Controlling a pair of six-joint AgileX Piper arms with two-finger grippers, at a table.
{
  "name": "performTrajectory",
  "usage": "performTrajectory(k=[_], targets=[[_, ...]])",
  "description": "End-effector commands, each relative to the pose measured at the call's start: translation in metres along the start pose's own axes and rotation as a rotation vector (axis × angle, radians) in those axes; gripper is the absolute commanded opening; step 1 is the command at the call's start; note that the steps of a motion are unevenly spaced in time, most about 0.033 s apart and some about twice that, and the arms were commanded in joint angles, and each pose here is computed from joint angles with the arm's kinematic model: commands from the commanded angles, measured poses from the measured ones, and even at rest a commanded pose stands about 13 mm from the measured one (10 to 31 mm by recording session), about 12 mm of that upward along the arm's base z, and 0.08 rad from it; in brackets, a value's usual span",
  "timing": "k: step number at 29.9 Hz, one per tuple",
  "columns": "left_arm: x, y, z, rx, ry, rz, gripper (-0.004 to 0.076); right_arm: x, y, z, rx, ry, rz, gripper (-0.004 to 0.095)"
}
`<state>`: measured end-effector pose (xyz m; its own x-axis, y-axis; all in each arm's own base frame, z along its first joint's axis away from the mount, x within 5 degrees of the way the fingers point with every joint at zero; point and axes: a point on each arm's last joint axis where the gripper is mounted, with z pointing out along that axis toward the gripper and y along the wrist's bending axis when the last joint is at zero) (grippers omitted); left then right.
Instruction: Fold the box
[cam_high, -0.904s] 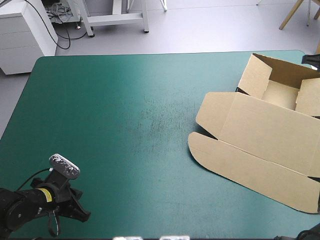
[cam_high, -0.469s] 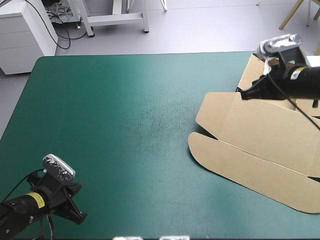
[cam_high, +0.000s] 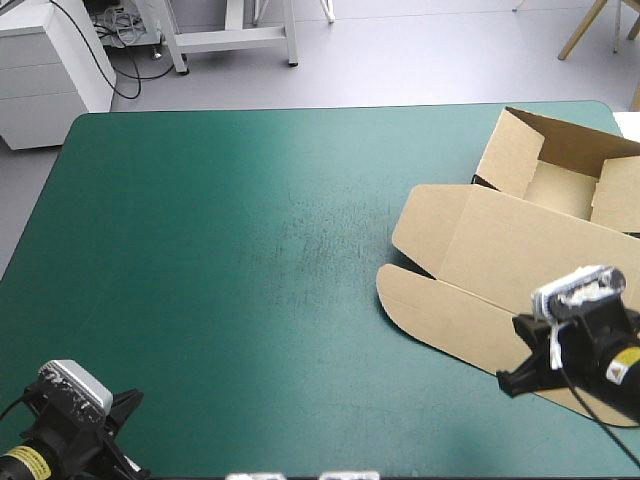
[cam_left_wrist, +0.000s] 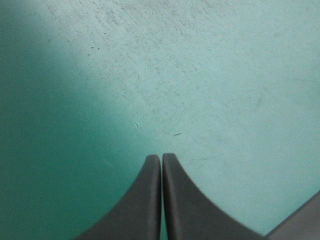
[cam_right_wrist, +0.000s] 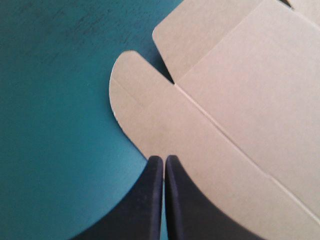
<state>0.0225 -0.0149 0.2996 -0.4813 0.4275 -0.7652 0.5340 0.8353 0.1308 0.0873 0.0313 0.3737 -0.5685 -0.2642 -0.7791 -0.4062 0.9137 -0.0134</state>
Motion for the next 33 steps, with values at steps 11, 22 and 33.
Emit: performTrajectory(k=[11, 22, 33], targets=[[0.018, -0.005, 0.017, 0.029, 0.002, -0.015, -0.0010, 0.097, 0.024, -0.015, 0.014, -0.215, -0.021, -0.0004], [0.019, -0.006, 0.017, 0.032, 0.013, -0.015, -0.0010, 0.104, 0.026, -0.021, 0.028, -0.279, -0.020, -0.0004], [0.019, -0.006, 0.017, 0.032, 0.013, -0.015, -0.0010, 0.104, 0.026, -0.021, 0.028, -0.279, -0.020, -0.0004]])
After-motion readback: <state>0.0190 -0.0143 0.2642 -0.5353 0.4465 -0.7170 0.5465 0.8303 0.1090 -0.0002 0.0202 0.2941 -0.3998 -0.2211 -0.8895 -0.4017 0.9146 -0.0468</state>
